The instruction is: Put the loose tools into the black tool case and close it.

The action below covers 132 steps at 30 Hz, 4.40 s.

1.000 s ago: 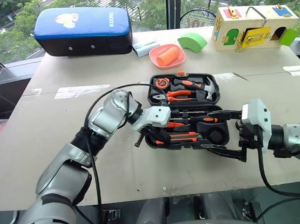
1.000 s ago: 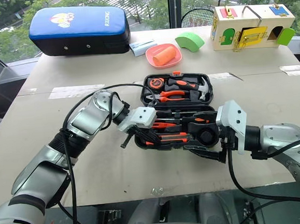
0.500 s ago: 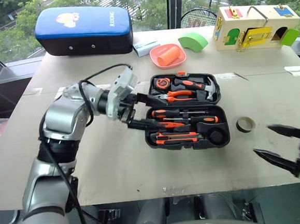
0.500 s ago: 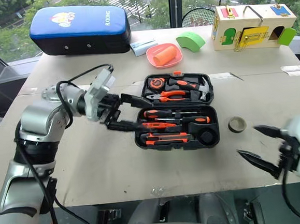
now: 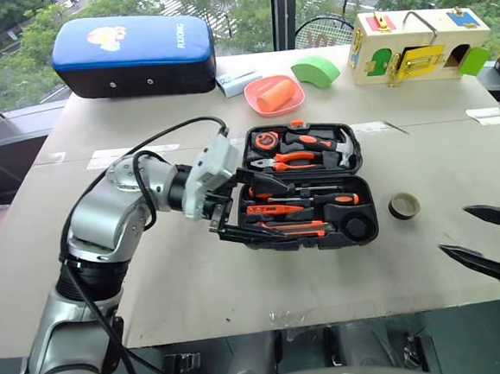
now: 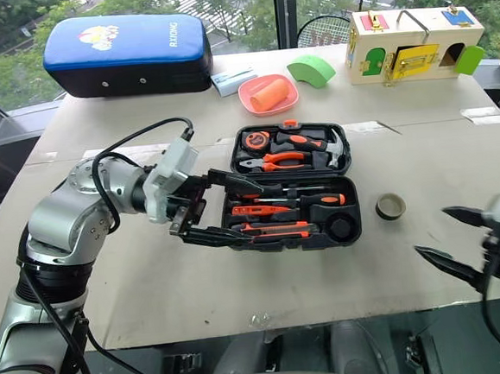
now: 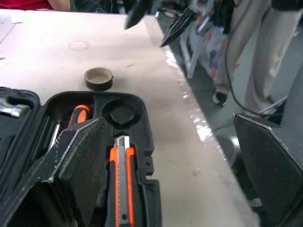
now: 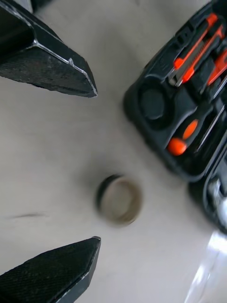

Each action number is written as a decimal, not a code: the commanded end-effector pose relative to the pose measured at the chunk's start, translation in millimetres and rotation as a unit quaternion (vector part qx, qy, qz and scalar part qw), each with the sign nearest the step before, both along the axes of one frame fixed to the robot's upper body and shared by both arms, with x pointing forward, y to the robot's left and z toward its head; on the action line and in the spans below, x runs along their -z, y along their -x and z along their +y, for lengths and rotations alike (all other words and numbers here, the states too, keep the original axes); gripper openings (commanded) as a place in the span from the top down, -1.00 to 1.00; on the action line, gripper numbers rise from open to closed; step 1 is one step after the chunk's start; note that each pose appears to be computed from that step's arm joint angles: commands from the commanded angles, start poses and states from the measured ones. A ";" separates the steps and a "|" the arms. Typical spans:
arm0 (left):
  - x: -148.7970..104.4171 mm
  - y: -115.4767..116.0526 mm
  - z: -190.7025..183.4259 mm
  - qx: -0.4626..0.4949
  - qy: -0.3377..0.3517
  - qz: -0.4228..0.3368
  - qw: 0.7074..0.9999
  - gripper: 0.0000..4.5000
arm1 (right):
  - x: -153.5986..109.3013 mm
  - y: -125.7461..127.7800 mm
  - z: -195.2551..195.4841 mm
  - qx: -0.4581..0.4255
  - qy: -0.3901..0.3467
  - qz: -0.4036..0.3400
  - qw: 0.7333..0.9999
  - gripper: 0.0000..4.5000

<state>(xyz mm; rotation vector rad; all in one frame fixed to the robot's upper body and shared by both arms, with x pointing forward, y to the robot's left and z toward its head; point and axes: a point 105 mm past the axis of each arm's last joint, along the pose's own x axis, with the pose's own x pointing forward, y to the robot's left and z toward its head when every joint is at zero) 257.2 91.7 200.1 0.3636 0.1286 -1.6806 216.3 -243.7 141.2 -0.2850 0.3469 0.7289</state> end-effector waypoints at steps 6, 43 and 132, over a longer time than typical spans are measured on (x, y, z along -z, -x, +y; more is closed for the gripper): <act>-9.8 2.3 -7.0 0.001 0.001 -0.030 1.000 -1.00 | 22.9 -45.9 13.1 -0.015 0.055 -0.007 0.998 -0.16; 4.1 8.8 -3.1 0.011 -0.066 -0.028 0.997 -1.00 | 2.8 -36.6 112.8 -0.317 0.110 -0.049 0.941 0.99; 78.9 -52.5 132.1 -0.352 -0.096 0.036 0.930 1.00 | 28.7 -103.1 49.7 -0.239 0.163 -0.064 0.955 0.98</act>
